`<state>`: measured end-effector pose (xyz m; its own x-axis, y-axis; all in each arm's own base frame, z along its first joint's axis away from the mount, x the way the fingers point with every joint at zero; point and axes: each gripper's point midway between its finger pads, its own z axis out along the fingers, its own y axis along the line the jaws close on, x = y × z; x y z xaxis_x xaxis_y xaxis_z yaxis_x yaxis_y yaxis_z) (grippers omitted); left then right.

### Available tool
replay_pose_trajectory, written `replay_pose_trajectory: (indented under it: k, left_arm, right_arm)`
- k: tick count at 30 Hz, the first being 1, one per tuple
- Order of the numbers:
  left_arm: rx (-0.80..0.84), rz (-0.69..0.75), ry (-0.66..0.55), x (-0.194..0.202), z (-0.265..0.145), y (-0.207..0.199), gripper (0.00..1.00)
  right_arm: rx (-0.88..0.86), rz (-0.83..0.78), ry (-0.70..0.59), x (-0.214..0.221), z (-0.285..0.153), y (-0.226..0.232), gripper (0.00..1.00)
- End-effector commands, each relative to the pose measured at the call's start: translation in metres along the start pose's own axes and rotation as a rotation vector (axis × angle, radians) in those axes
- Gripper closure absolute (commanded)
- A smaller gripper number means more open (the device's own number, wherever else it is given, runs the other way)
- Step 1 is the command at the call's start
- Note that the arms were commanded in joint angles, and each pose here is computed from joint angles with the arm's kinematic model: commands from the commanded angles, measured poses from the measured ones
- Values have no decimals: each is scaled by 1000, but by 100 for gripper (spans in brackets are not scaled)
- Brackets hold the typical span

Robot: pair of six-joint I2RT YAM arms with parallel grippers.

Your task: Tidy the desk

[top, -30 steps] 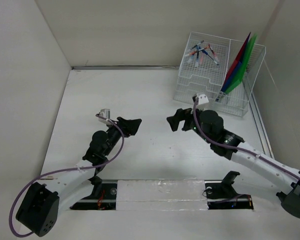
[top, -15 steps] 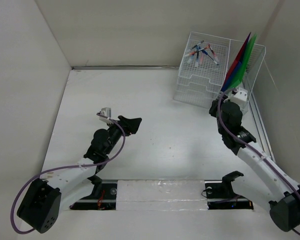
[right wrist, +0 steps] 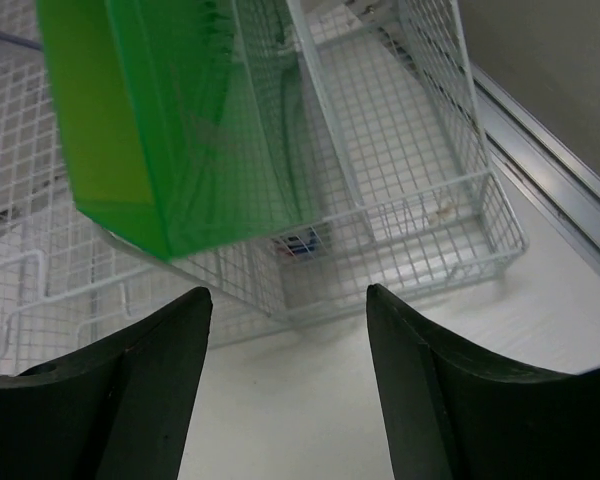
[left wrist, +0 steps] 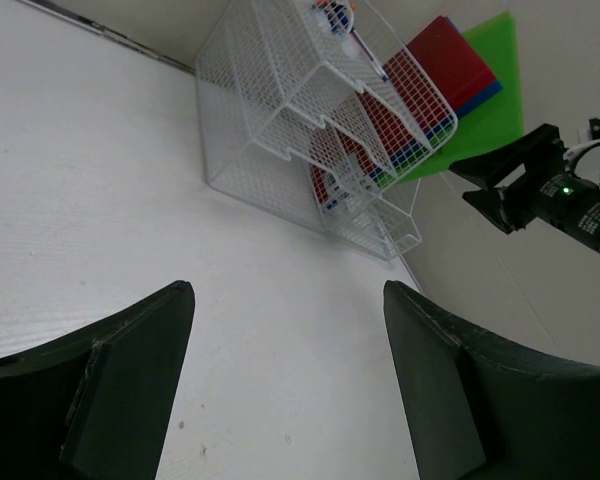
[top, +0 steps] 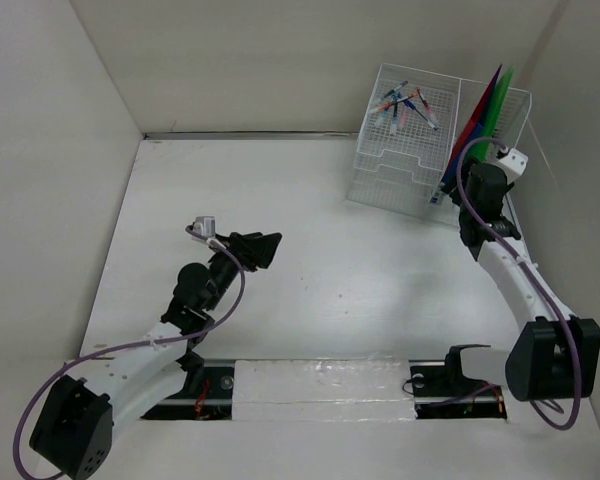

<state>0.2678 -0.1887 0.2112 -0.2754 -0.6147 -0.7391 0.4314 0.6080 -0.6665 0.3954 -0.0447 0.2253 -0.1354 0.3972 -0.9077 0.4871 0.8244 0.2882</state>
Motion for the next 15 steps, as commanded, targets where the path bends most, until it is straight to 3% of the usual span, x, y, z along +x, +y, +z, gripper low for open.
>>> replay_pose_trajectory:
  k: [1,5,6,8,12,15]
  left_arm:
    - [58,22,-47,-15,-5,-14,27]
    - [59,25,-49,-15,-6,-15,27]
    - [57,25,-53,-16,-6,-14,27]
    - [62,23,-45,-15,-5,-15,27]
    - [62,20,-36,-13,-4,-15,27]
    - [74,19,-23,-10,-3,-17,27]
  right_arm:
    - [-102,24,-87,-44,6,25,31]
    - [-83,23,-111,-52,21,23,39]
    - [-77,22,-117,-52,23,23,52]
    - [-58,27,-134,-57,23,20,59]
    - [-37,33,-189,-74,20,10,84]
    - [-55,26,-193,-78,17,13,97]
